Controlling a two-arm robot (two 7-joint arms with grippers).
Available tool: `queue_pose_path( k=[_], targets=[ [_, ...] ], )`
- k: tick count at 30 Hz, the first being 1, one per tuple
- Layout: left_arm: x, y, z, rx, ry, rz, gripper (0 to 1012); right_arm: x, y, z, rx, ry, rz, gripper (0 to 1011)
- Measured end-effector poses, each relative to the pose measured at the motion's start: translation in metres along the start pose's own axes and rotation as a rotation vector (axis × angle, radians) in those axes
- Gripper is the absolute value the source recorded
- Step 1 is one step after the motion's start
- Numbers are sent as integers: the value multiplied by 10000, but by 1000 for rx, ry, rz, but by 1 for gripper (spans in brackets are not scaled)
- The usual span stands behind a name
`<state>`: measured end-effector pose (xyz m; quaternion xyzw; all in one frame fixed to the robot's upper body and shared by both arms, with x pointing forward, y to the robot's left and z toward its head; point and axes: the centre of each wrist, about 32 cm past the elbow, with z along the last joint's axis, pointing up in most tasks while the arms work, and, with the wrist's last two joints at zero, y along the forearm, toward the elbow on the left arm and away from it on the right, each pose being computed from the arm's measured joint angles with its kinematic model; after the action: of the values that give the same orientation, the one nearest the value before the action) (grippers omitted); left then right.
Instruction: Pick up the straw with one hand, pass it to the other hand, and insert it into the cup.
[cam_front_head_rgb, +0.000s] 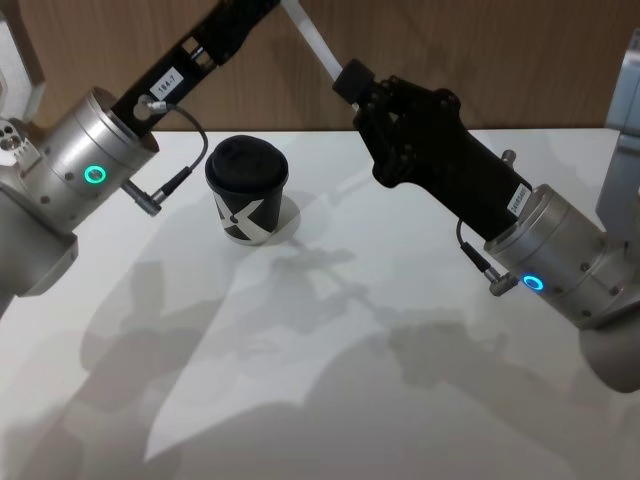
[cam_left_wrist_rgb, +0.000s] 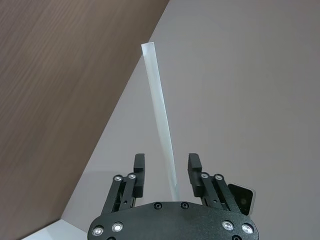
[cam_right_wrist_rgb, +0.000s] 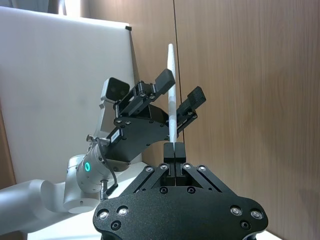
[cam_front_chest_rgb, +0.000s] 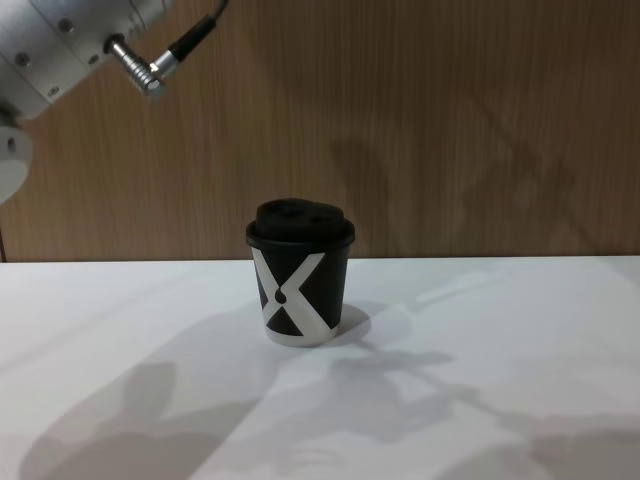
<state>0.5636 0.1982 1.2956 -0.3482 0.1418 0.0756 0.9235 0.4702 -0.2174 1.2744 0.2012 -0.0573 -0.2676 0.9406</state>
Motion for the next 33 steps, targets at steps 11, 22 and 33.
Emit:
queue_pose_path(
  k=[11, 22, 33],
  targets=[
    [-1, -20, 4, -3, -6, -4, 215, 0, 0, 0, 0, 0, 0, 9],
    [-15, -41, 8, -7, 3, -18, 25, 0, 0, 0, 0, 0, 0, 8],
    [-38, -59, 13, -12, 14, -28, 14, 0, 0, 0, 0, 0, 0, 132]
  ],
)
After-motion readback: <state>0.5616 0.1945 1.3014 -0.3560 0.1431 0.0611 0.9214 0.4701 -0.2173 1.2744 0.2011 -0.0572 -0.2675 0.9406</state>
